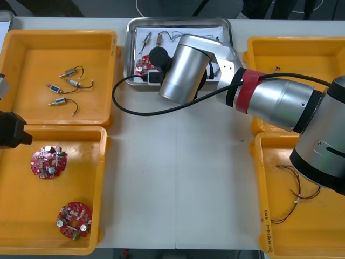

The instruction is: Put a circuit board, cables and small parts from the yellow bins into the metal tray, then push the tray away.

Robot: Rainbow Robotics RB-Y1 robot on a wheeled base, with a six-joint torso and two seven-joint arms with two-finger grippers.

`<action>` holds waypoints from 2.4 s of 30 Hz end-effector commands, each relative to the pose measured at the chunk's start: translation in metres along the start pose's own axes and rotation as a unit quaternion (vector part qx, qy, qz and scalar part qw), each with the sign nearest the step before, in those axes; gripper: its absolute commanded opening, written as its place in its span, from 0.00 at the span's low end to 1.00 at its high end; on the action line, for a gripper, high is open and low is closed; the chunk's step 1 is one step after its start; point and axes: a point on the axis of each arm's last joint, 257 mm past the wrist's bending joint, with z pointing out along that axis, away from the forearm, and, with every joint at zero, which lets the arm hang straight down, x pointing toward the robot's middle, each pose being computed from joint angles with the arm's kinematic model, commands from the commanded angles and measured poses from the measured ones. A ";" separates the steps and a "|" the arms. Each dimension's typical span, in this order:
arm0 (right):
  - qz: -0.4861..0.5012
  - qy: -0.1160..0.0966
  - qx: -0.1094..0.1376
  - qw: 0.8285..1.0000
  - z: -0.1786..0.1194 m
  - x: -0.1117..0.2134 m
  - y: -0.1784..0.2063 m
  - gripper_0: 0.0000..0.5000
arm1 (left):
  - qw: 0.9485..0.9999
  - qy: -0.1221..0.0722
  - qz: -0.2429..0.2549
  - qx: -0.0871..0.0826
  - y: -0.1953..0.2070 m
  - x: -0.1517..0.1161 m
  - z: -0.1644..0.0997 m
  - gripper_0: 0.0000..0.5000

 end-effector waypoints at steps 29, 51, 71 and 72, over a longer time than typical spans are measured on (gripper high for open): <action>0.423 -0.030 -0.150 0.893 -0.165 0.040 0.008 1.00 | 0.999 -0.011 0.045 -0.025 0.016 -0.002 -0.013 1.00; 0.663 -0.018 -0.138 0.736 -0.187 0.226 0.027 1.00 | 0.999 -0.011 0.045 -0.025 0.016 -0.002 -0.013 1.00; 0.735 0.069 -0.086 0.669 -0.192 0.365 0.070 1.00 | 0.999 -0.011 0.045 -0.025 0.016 -0.002 -0.013 1.00; 0.736 0.071 -0.087 0.668 -0.192 0.366 0.072 1.00 | 0.999 -0.011 0.045 -0.025 0.016 -0.002 -0.013 1.00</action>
